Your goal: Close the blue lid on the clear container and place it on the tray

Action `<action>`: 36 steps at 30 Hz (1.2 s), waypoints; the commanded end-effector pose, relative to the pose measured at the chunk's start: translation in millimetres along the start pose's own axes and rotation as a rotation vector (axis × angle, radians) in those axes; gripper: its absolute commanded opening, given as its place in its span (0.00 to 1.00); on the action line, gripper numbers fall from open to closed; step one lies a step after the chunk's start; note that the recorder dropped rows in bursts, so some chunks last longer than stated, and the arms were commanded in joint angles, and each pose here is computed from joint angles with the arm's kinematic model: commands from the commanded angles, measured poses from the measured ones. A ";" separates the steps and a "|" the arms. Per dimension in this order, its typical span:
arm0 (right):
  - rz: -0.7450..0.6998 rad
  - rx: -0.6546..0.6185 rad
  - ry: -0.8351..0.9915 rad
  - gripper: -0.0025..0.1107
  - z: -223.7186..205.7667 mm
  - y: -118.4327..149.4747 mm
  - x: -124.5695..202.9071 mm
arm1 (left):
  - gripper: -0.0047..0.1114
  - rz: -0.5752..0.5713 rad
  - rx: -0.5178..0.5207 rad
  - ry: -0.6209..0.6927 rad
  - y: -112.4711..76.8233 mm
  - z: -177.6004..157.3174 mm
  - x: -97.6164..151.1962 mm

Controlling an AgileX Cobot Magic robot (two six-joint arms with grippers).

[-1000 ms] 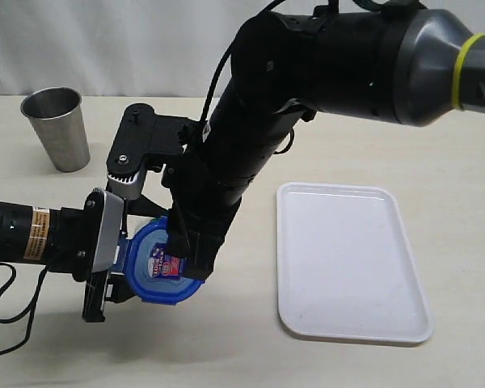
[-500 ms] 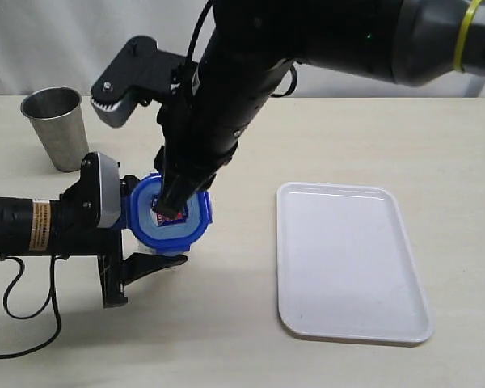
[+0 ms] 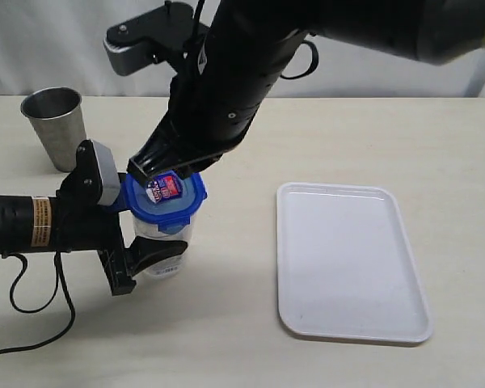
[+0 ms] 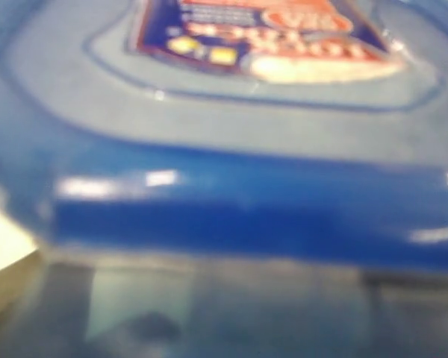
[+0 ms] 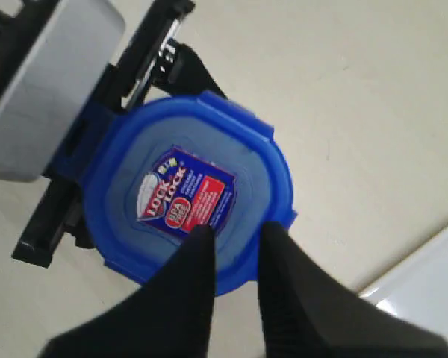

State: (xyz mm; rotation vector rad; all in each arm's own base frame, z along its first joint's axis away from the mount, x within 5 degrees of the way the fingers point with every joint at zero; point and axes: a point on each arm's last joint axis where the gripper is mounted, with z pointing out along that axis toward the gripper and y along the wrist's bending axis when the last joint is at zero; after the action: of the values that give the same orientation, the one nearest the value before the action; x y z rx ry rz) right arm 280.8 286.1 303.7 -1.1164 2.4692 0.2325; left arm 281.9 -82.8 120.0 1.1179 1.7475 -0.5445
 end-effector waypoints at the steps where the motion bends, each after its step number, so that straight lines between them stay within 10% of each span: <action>1: 0.008 -0.005 0.033 0.06 18.6 -0.7 0.0 | 0.04 -0.023 0.010 -0.054 -1.0 0.0 -8.2; 36: 0.101 0.147 0.074 0.06 35.1 -36.5 4.1 | 0.04 -0.018 0.030 -0.096 -2.7 -0.3 -12.0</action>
State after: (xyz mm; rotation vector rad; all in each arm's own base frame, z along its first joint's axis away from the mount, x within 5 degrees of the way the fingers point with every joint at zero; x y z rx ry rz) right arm 318.4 271.6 252.4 -1.0061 2.6155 -0.0381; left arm 279.8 -85.6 122.9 1.1110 1.7190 -0.5987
